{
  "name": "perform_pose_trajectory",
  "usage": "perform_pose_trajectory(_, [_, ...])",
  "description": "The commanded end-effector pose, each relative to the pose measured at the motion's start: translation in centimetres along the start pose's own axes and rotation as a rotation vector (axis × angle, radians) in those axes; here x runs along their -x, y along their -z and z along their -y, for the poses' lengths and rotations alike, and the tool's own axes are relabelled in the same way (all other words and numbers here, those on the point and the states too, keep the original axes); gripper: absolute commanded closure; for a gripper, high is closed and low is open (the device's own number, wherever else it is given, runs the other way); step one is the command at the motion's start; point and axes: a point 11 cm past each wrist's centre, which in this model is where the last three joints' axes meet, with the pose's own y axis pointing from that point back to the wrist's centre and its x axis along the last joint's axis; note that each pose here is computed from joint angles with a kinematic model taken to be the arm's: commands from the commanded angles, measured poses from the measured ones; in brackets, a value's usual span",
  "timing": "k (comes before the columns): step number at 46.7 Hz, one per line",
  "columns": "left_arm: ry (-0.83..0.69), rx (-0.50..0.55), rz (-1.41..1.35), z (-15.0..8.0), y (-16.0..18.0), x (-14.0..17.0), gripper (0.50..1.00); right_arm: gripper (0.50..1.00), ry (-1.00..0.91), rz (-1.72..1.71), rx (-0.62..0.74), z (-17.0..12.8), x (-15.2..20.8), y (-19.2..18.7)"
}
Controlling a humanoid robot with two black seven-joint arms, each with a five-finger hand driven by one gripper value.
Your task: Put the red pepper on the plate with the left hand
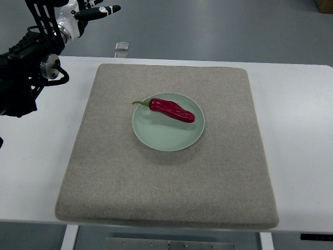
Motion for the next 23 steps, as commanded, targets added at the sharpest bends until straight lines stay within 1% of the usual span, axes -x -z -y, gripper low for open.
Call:
perform_pose_trajectory(1, [-0.047,-0.039,-0.039,0.0,0.7,-0.1,0.529,0.568,0.0,0.0,0.0,0.0,0.0,0.0])
perform_pose_trajectory(4, [-0.088,-0.057,-0.047,0.0,1.1,-0.5,0.529,0.568,0.0,0.0,0.0,0.0,0.0,0.0])
perform_pose_trajectory(7, [-0.106,-0.072,-0.058,-0.2,2.0,-0.1,0.529,0.568,0.0,0.0,0.0,0.0,0.0,0.0])
perform_pose_trajectory(9, [-0.107,-0.076,-0.068,-0.2,2.3,0.1,0.529,0.568,0.0,0.0,0.0,0.0,0.0,0.0])
perform_pose_trajectory(13, [-0.126,-0.07,-0.102,-0.2,2.3,-0.5,0.529,0.568,0.0,0.0,0.0,0.0,0.0,0.0])
perform_pose_trajectory(19, [-0.102,-0.081,-0.212,-0.3,3.6,0.6,0.529,0.568,0.0,0.0,0.0,0.0,0.0,0.0])
perform_pose_trajectory(23, [-0.078,-0.072,-0.29,-0.3,3.9,0.6,0.529,0.568,0.0,0.0,0.0,0.0,0.0,0.0])
